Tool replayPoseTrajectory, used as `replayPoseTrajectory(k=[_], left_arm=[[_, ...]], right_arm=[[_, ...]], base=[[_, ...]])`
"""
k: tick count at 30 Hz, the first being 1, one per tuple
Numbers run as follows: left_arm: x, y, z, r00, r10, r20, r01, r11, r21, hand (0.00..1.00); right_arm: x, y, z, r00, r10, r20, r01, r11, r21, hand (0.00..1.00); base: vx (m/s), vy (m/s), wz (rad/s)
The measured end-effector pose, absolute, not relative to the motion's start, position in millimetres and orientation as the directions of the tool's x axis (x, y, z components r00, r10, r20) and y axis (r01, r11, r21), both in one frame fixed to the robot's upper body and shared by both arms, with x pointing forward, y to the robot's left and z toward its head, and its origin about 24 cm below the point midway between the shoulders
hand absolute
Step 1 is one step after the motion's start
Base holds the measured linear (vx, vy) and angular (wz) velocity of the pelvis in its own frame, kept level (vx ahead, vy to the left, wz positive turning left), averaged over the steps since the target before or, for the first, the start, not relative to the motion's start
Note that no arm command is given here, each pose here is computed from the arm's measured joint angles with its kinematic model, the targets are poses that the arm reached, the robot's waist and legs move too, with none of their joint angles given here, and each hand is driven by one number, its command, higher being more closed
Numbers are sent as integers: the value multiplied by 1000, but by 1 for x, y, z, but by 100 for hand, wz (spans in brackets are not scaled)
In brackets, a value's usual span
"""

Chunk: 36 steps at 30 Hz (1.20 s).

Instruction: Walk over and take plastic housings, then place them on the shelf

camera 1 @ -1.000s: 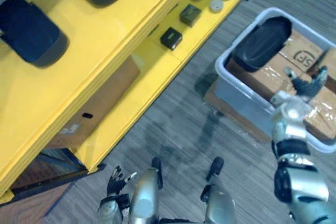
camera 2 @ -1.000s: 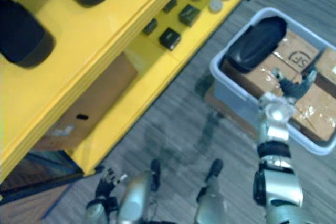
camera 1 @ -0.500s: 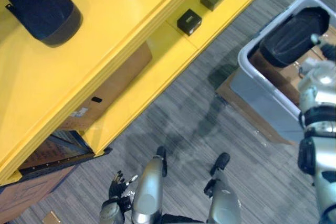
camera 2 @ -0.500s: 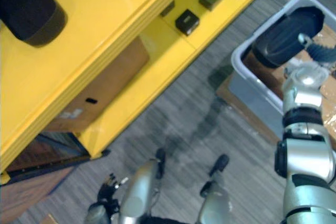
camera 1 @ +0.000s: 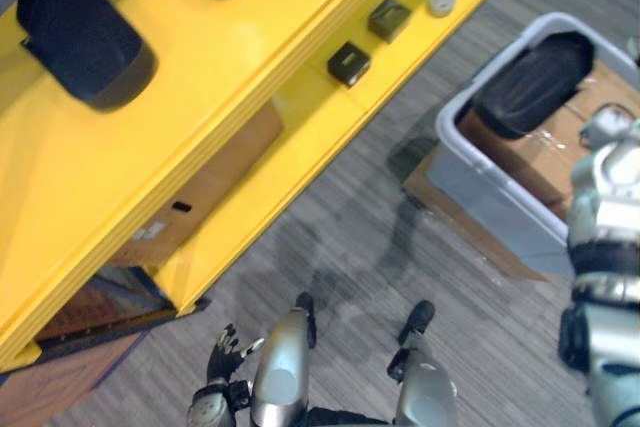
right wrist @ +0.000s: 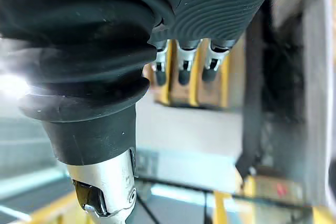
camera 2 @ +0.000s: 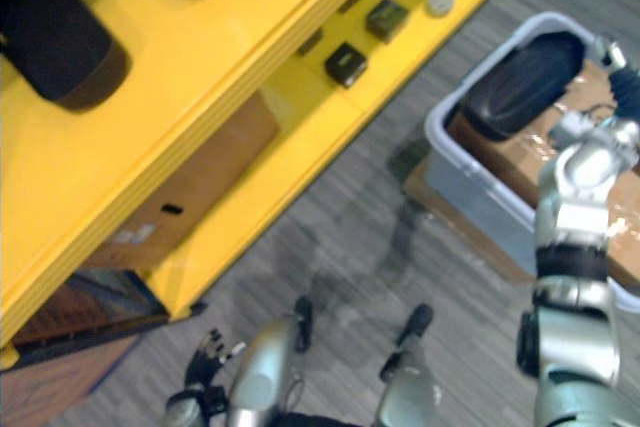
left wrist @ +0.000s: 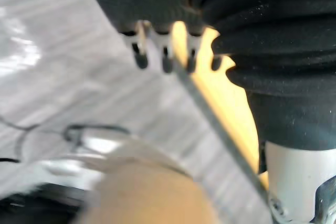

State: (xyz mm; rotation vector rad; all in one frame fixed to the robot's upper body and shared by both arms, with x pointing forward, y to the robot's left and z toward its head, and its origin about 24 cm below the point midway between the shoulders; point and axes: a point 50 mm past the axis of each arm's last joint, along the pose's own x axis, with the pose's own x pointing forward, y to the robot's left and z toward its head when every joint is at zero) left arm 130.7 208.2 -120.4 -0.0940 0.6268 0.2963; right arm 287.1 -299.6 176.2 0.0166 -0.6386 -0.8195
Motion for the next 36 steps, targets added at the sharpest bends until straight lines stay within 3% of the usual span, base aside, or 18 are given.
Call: replayPoseTrajectory(k=[5, 13, 18, 24, 32, 36], left_arm=[[108, 235, -122, 705, 357, -613, -368, 923, 114, 0], [112, 233, -123, 678, 366, -637, -397, 912, 101, 0], [99, 228, -129, 636, 360, -682, -412, 906, 95, 0], [83, 225, -136, 584, 370, -723, -483, 874, 57, 0], [85, 212, -135, 632, 331, -701, -433, 901, 35, 0], [90, 219, -132, 622, 355, -698, -420, 903, 85, 0]], right_arm=[[209, -287, 53, 616, -761, 204, 754, 644, 127, 0], [133, -259, -30, 627, -767, -140, 778, 625, 62, 0], [136, -244, -42, 691, -701, -175, 719, 691, 73, 0], [159, -249, -36, 699, -695, -168, 715, 686, 134, 0], [137, -252, -63, 621, -701, -350, 778, 604, 173, 0], [136, -236, -67, 655, -660, -368, 746, 643, 174, 0]], base=[[16, 32, -65], [11, -4, -36], [48, -6, -17], [31, -61, -18], [-123, -5, -31], [-70, 13, -48]])
